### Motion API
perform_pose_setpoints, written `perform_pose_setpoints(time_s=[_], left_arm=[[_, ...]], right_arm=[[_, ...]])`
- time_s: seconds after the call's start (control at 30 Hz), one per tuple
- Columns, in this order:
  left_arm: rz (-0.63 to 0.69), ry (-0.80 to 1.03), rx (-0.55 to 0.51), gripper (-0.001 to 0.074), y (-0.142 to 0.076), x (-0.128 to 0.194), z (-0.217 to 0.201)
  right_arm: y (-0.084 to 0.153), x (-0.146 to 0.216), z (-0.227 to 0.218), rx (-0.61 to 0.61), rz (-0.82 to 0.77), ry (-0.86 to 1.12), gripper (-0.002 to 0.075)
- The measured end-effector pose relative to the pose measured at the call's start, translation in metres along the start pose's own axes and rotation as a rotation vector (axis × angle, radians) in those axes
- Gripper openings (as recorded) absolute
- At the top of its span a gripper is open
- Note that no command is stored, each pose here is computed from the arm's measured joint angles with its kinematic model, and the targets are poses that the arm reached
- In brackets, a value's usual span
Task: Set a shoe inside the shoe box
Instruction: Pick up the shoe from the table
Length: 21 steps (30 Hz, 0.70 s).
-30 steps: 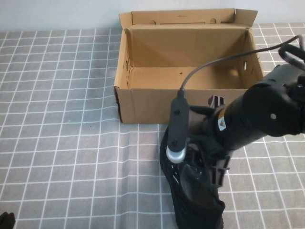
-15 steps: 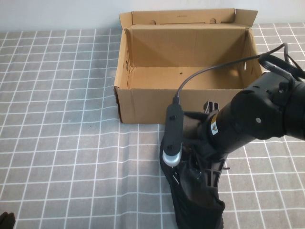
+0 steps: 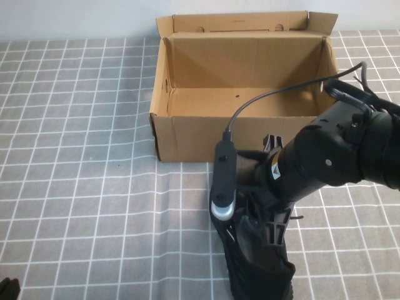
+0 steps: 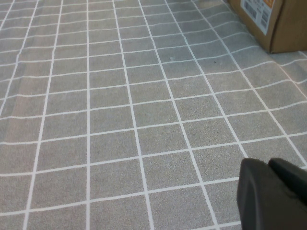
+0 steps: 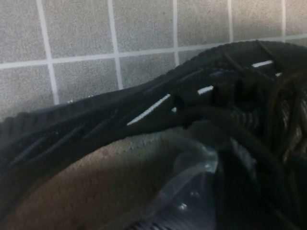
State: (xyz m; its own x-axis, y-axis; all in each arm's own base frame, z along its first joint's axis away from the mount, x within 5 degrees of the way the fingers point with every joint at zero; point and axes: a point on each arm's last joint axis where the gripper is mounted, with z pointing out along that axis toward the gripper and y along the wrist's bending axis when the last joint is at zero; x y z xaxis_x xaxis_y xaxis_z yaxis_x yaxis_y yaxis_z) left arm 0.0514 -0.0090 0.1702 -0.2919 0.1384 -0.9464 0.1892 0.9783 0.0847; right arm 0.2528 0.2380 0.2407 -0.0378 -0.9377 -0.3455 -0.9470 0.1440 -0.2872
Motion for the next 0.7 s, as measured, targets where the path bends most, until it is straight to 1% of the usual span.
perform_pose_setpoints(time_s=[0.07,0.13,0.2,0.27,0.37,0.47,0.6,0.7], left_arm=[[0.000,0.000,0.000,0.0000,0.000,0.000,0.000],[0.000,0.000,0.000,0.0000,0.000,0.000,0.000],[0.000,0.000,0.000,0.0000,0.000,0.000,0.000],[0.000,0.000,0.000,0.0000,0.000,0.000,0.000],[0.000,0.000,0.000,0.0000,0.000,0.000,0.000],[0.000,0.000,0.000,0.0000,0.000,0.000,0.000],[0.000,0.000,0.000,0.0000,0.000,0.000,0.000],[0.000,0.000,0.000,0.0000,0.000,0.000,0.000]], right_arm=[[0.000,0.000,0.001,-0.002,0.000,0.002,0.0182],[0.000,0.000,0.002,-0.003,0.006,0.003,0.0130],[0.001,0.000,0.002,-0.006,0.035,0.006,0.0052],[0.001,0.000,0.002,-0.008,0.067,0.008,0.0018],[0.001,0.001,-0.002,-0.008,0.106,0.012,0.0004],[0.003,0.003,-0.018,-0.011,0.143,0.015,0.0001],[0.009,0.006,-0.060,0.000,0.174,-0.016,0.0001],[0.015,0.008,-0.093,0.013,0.202,-0.086,0.0001]])
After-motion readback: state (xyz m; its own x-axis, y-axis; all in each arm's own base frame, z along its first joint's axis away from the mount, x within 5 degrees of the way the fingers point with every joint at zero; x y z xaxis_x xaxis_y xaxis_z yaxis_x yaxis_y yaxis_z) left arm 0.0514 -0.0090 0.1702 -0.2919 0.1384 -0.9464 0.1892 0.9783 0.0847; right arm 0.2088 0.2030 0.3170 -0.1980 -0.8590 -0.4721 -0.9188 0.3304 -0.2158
